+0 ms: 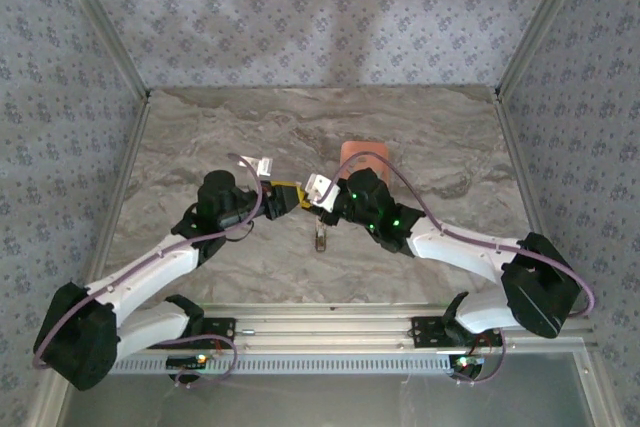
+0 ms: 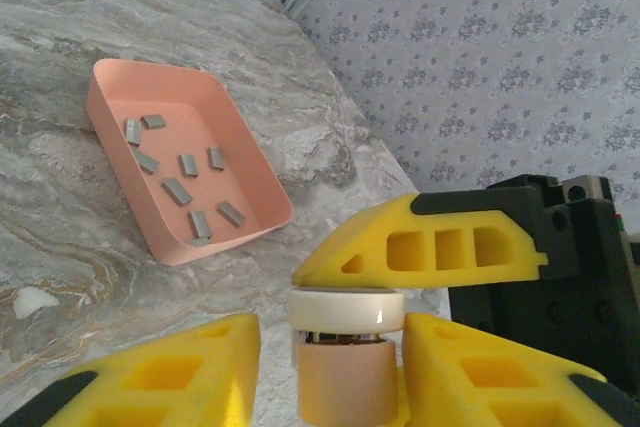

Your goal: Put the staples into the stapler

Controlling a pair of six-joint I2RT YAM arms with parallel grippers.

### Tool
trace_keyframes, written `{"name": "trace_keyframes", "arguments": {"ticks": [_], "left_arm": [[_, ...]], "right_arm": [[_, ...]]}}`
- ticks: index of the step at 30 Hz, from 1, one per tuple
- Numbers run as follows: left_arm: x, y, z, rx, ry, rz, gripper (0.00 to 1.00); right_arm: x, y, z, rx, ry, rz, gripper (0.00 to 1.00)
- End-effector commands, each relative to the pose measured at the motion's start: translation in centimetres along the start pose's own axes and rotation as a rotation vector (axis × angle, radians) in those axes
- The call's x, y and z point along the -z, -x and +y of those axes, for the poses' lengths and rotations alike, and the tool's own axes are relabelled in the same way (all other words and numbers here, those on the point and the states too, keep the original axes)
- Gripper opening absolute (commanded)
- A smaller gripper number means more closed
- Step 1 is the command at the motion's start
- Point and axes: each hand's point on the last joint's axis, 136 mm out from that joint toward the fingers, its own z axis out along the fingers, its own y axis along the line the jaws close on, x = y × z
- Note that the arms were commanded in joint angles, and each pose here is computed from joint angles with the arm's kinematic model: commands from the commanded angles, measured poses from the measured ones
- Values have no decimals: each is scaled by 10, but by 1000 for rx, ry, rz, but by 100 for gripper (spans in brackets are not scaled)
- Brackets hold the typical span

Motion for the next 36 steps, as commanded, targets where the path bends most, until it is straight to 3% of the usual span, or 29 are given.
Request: {"name": "trace_keyframes", "arguments": {"ticks": [1,6,12,20,36], "left_arm": [[-3,17,-14,-38,-39,-36,35],[-8,11,-17,-12,-72,-8,31],[-10,8,-17,4,-75,-1,37],[-10,4,-11,-1,-45,16,22],[-25,2,1,-48,0,57,6]], "right_arm": [[6,21,0,-4,-6,-74,30],[6,22,-2,-5,-18,-75,30],[6,22,-4,-15,-33,-72,30],[4,16,-5,-21,-44,-55,30],[4,-7,-3,-55,-63,2,32]]}}
